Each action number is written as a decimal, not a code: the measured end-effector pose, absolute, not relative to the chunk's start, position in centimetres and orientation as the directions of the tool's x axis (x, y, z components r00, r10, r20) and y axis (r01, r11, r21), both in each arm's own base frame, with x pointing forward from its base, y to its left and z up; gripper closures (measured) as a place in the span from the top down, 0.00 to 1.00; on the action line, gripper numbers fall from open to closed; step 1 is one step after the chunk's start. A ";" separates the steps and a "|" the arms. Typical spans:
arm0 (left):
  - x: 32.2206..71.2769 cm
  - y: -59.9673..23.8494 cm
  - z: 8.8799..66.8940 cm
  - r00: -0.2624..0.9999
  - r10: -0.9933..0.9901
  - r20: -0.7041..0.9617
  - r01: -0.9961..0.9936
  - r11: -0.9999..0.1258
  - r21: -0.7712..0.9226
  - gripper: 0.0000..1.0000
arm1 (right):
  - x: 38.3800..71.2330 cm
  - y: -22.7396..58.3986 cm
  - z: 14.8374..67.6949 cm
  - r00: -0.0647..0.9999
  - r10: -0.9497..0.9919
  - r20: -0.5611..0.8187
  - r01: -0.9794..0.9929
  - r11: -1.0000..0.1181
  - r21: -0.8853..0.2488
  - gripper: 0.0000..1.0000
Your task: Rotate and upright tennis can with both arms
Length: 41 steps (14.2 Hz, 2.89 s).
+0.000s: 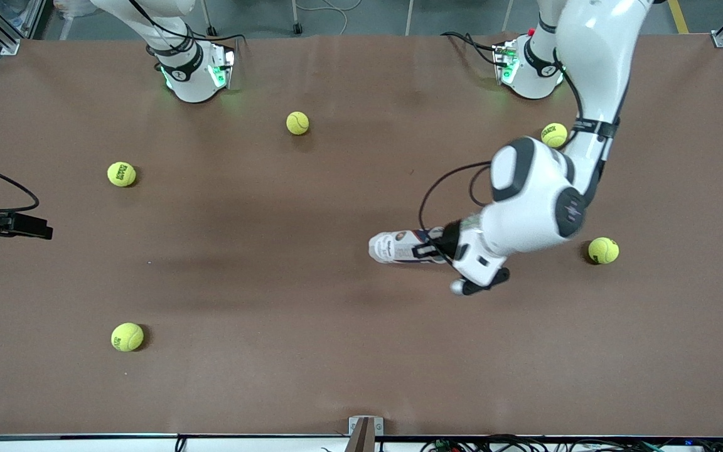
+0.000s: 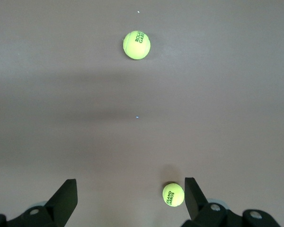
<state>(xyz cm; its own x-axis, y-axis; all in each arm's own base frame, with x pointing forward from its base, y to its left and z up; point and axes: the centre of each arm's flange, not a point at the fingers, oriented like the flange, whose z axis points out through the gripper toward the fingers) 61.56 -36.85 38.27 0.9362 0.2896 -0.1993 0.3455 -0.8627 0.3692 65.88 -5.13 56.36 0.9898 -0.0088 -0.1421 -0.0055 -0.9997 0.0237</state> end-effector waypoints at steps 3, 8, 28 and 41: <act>56.9 -44.7 39.8 0.940 0.331 -0.086 0.341 -0.908 0.243 0.03 | 65.3 -3.6 57.0 0.988 0.012 -0.157 0.016 -1.000 0.024 1.00; 49.8 -53.2 39.7 0.943 0.322 0.085 0.317 -0.946 0.066 0.03 | 63.0 -2.2 58.9 0.988 0.012 -0.152 0.021 -0.998 0.059 1.00; 44.9 -58.8 33.5 0.962 0.239 0.129 0.250 -0.965 -0.077 0.24 | 52.0 -3.9 65.0 0.998 0.049 -0.044 0.050 -0.998 0.030 1.00; 47.7 -55.7 43.7 0.940 0.299 0.165 0.300 -0.954 0.014 0.90 | 51.6 -3.2 64.2 0.996 0.071 -0.051 0.072 -0.997 0.022 1.00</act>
<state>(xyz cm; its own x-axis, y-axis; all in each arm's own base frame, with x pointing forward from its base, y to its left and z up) 47.68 -55.70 43.66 0.9401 0.2986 0.1646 0.3005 -0.9537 0.0139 51.65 -3.18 64.23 0.9961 0.0710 -0.0514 0.0722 -0.9971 0.0219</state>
